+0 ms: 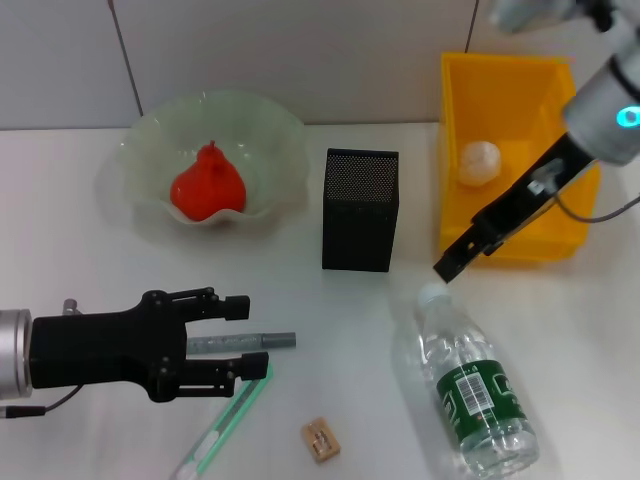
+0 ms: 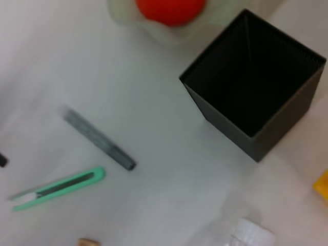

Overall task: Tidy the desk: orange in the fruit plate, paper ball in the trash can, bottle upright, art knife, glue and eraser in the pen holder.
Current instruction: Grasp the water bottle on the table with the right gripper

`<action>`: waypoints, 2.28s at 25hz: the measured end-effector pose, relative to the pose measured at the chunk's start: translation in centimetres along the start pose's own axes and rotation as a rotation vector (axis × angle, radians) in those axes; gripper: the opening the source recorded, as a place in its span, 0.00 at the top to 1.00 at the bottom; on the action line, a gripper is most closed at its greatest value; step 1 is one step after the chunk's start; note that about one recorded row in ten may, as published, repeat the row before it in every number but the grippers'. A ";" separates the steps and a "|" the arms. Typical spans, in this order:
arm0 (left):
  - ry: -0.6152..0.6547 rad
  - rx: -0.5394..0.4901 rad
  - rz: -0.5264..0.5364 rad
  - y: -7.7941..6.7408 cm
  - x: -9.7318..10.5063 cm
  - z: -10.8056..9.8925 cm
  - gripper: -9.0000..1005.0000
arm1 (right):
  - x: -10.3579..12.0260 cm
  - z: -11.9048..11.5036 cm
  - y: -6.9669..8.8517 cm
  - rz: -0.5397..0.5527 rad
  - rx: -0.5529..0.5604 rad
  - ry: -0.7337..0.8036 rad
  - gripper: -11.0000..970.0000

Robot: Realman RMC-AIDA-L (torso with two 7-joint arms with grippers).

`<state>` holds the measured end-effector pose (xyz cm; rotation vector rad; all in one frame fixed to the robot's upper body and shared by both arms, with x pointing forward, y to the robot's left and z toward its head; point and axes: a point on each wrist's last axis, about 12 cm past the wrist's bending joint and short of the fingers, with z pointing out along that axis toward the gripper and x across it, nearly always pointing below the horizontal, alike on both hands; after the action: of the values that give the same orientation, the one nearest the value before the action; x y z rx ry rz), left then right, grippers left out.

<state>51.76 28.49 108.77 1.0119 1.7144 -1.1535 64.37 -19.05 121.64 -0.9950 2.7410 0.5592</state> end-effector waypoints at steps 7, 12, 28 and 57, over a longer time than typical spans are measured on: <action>-0.004 -0.004 0.016 -0.1 0.2 -0.1 0.19 | -1.0 2.7 1.4 0.015 0.035 0.041 0.17; -0.007 -0.005 0.019 -0.2 0.4 -0.1 0.19 | -0.6 4.4 1.1 0.061 0.053 0.039 0.17; -0.007 -0.007 0.016 -0.3 0.6 -0.2 0.19 | 0.1 6.3 0.0 0.178 0.092 0.008 0.17; -0.009 0.008 0.018 -0.6 0.8 0.2 0.19 | 0.9 8.6 0.1 0.235 0.079 0.001 0.17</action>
<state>50.97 28.29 108.19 1.0232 1.6915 -1.1528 63.92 -16.00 113.59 -0.6611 2.8759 0.4796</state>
